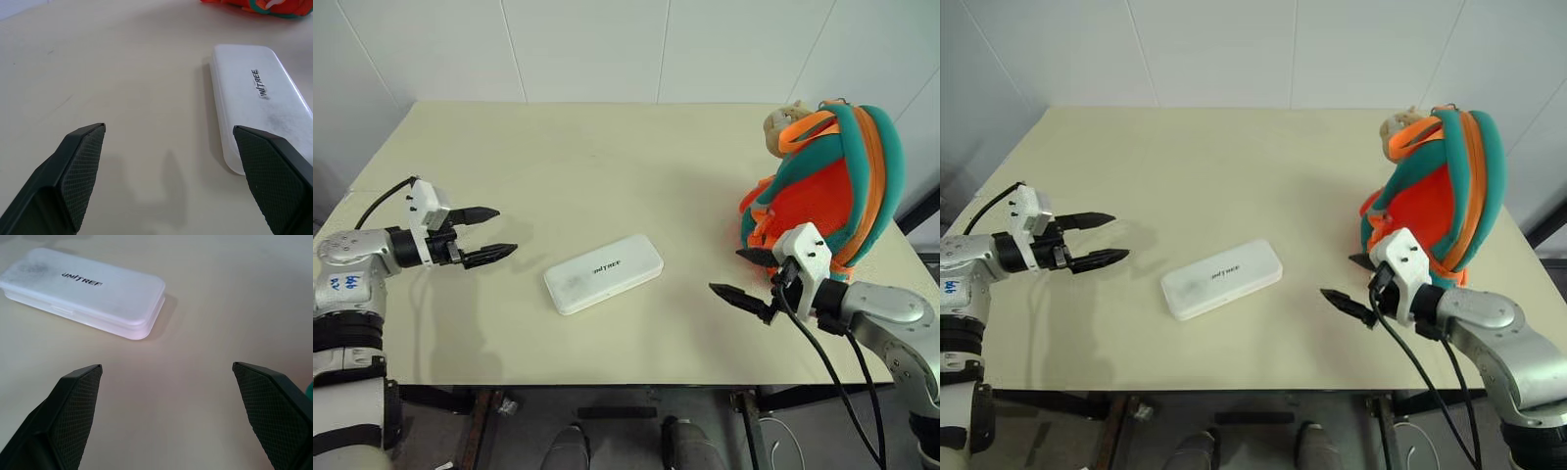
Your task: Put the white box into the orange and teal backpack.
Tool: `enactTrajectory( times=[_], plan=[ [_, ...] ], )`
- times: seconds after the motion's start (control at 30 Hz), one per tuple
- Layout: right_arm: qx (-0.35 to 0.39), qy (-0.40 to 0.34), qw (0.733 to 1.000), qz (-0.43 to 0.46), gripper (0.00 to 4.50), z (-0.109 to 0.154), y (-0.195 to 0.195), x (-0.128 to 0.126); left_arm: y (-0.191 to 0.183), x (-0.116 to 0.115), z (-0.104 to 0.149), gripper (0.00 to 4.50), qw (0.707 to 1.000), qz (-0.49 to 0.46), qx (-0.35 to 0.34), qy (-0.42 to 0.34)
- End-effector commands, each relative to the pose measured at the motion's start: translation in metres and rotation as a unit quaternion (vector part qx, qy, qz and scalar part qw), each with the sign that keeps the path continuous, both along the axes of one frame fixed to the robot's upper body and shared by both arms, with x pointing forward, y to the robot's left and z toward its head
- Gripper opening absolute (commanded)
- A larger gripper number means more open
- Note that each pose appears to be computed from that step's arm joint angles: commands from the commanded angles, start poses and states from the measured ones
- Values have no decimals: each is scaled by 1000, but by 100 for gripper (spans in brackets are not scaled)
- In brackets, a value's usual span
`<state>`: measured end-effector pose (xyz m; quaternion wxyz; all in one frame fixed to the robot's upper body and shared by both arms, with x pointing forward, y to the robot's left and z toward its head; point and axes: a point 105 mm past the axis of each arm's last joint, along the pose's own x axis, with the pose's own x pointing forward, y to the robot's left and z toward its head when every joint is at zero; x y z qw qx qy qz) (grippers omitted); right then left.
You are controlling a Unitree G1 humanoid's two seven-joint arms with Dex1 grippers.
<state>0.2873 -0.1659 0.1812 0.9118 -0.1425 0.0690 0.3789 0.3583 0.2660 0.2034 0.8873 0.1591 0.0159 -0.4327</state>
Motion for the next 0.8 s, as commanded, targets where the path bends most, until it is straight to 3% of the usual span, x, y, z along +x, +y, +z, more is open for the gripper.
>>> enactTrajectory(
  times=[0.03, 0.47, 0.5, 0.6, 0.8],
  plan=[
    [5, -30, 1000, -3, 450, 14, 1, -3, -2, 6, 14, 448, 999, 4, 8, -32],
    [10, -41, 999, -21, 450, 18, 8, 11, -8, 8, 11, 448, 1000, -3, 0, -27],
    [7, -43, 999, -26, 450, 18, 9, 12, -6, 8, 12, 429, 999, 3, 4, -35],
    [-3, -42, 999, -8, 388, 17, 20, 13, 1, 10, 12, 360, 999, 18, 13, -44],
    [3, -46, 999, -12, 181, 21, 25, 26, 1, 3, 4, 166, 1000, 15, 5, -7]
  ],
)
